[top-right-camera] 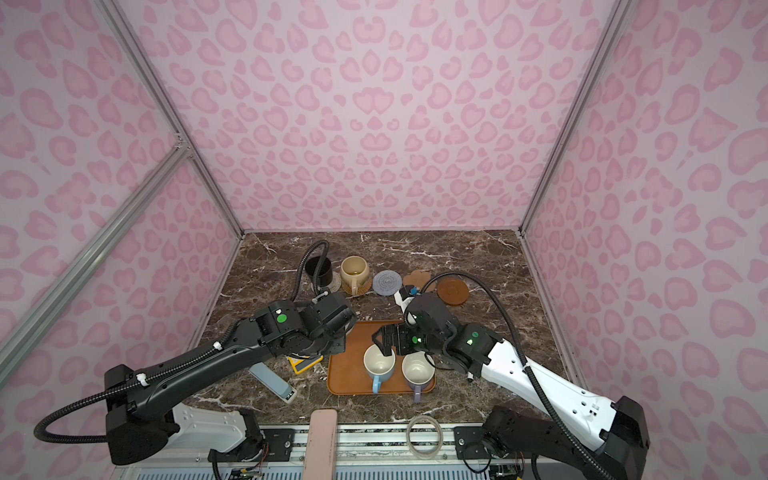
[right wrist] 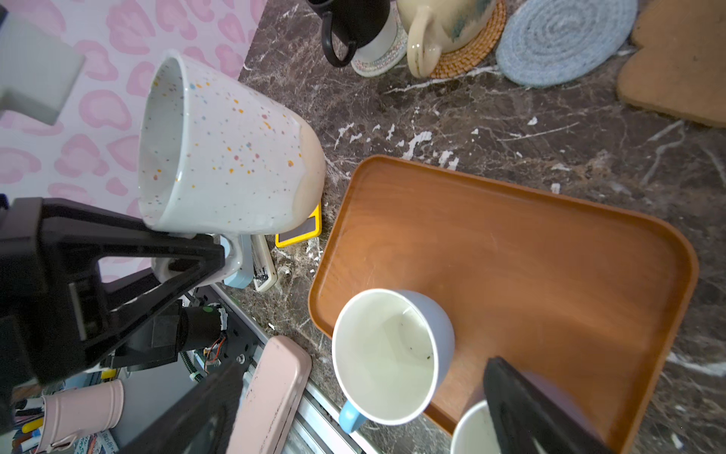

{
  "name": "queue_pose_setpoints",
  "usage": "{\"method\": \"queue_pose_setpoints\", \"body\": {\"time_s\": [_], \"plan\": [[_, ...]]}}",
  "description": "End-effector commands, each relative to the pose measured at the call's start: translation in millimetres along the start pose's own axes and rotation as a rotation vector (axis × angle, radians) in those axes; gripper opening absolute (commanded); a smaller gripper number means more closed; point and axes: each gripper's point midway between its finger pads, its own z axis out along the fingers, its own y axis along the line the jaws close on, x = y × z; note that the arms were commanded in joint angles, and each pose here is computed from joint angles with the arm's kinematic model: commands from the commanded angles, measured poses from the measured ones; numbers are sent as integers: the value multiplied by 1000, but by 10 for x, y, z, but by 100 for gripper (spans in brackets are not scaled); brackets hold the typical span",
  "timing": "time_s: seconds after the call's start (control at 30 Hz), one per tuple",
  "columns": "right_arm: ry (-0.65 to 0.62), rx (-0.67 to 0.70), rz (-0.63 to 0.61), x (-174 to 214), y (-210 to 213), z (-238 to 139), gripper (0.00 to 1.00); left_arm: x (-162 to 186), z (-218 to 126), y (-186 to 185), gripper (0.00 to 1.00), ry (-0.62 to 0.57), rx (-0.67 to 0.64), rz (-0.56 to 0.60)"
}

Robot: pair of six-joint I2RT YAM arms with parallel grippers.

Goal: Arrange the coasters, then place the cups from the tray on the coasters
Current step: 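Close the left gripper on the speckled mug rim and lift it off the tray, then carry the speckled mug with the left gripper toward the grey knit coaster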

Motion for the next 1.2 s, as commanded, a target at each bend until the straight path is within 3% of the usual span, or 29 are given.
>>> {"method": "queue_pose_setpoints", "body": {"time_s": [0.0,0.37,1.17], "plan": [[-63,-12,-20,-194,66,-7,98,-243,-76,-114,0,-60,30,36],[-103,90,114,-570,-445,-52,94,-772,-31,-429,0,-91,56,52],[-129,131,226,-909,-1159,-98,97,-1432,926,-1149,0,-45,19,40]]}}
